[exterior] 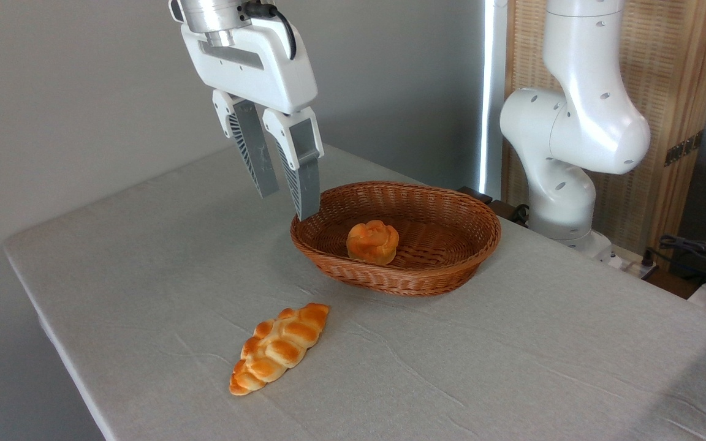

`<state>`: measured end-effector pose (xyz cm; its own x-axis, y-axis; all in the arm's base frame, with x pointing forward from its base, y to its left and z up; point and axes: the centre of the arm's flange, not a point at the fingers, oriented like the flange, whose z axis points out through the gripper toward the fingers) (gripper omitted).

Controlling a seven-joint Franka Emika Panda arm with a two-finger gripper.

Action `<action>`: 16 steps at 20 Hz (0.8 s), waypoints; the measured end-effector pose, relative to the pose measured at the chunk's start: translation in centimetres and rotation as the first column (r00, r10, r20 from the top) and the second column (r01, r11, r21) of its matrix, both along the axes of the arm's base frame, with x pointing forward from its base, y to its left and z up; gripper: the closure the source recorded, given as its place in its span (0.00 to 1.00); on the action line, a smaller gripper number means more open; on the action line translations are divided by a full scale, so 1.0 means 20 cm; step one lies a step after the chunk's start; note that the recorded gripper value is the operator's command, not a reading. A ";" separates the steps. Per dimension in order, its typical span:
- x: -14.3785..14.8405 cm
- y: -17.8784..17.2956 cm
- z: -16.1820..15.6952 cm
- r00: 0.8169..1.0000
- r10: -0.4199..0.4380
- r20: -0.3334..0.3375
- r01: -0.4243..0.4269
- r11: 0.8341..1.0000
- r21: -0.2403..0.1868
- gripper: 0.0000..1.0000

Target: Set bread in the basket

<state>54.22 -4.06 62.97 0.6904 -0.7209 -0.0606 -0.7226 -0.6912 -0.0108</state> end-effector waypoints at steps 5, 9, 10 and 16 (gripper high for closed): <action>0.00 0.11 0.01 1.000 -0.018 0.003 0.018 1.000 -0.002 0.00; 0.00 0.10 0.02 1.000 -0.023 0.003 0.023 1.000 -0.002 0.00; 0.00 0.09 0.01 1.000 -0.024 0.003 0.024 1.000 -0.002 0.00; 0.01 0.08 -0.02 1.000 -0.007 0.005 0.007 1.000 -0.008 0.00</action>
